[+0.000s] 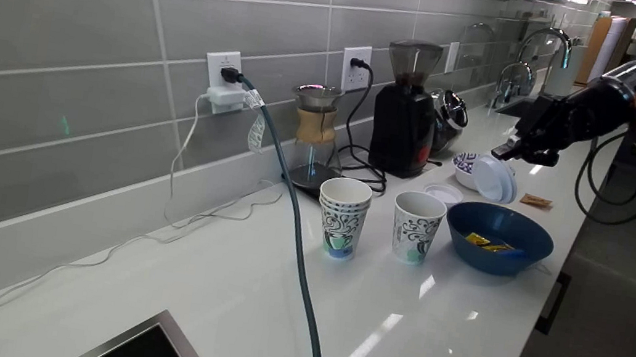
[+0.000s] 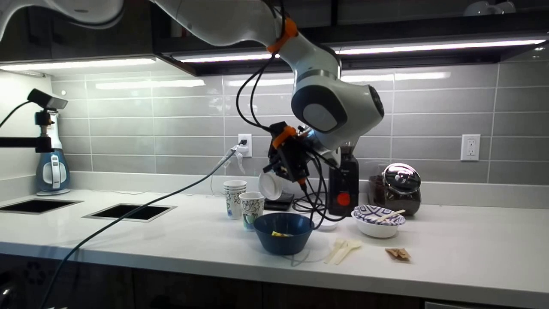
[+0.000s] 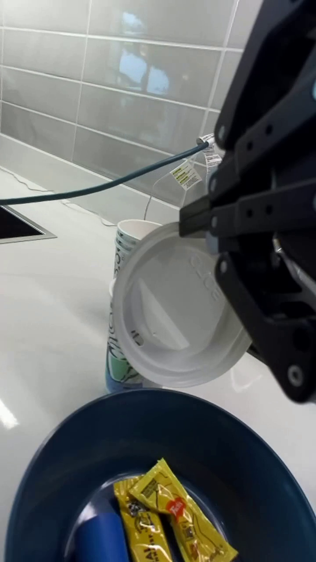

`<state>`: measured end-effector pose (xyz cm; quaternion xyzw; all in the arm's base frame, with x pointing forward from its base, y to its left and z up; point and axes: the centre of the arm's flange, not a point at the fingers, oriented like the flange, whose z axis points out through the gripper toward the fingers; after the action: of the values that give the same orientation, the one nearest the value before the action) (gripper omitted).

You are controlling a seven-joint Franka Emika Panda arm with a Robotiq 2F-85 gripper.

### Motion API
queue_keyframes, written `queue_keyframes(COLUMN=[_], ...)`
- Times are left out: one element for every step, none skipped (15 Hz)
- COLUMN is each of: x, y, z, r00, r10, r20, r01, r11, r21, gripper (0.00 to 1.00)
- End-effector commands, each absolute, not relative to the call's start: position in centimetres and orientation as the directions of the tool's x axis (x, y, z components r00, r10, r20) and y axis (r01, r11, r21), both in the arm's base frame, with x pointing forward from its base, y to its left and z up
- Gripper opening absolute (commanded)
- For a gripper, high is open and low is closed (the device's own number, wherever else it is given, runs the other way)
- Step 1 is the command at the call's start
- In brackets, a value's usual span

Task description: Pick up one white paper cup lid from the stack and place it to the left of the stack of paper cup lids

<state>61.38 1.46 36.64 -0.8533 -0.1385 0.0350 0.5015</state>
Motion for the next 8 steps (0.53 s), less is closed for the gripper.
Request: queue_keyframes(x=[64.9, 65.7, 66.5, 67.3, 68.2, 69.0, 69.8, 70.5], y=[0.5, 0.8, 1.0, 1.3, 1.9, 2.4, 3.0, 3.6], z=[33.4, 32.9, 32.3, 31.8, 31.4, 31.2, 30.9, 30.6], r00=[0.938, 0.931, 0.924, 0.916, 0.906, 0.898, 0.888, 0.885], r10=[0.285, 0.289, 0.296, 0.303, 0.305, 0.305, 0.308, 0.307], r20=[0.196, 0.223, 0.244, 0.265, 0.293, 0.318, 0.342, 0.351], r01=[0.291, 0.315, 0.335, 0.354, 0.38, 0.399, 0.421, 0.427], r11=[-0.344, -0.324, -0.311, -0.296, -0.281, -0.258, -0.244, -0.228], r21=[-0.893, -0.892, -0.89, -0.887, -0.882, -0.88, -0.874, -0.875], gripper=[0.0, 0.0, 0.0, 0.0, 0.0, 0.0, 0.0, 0.0])
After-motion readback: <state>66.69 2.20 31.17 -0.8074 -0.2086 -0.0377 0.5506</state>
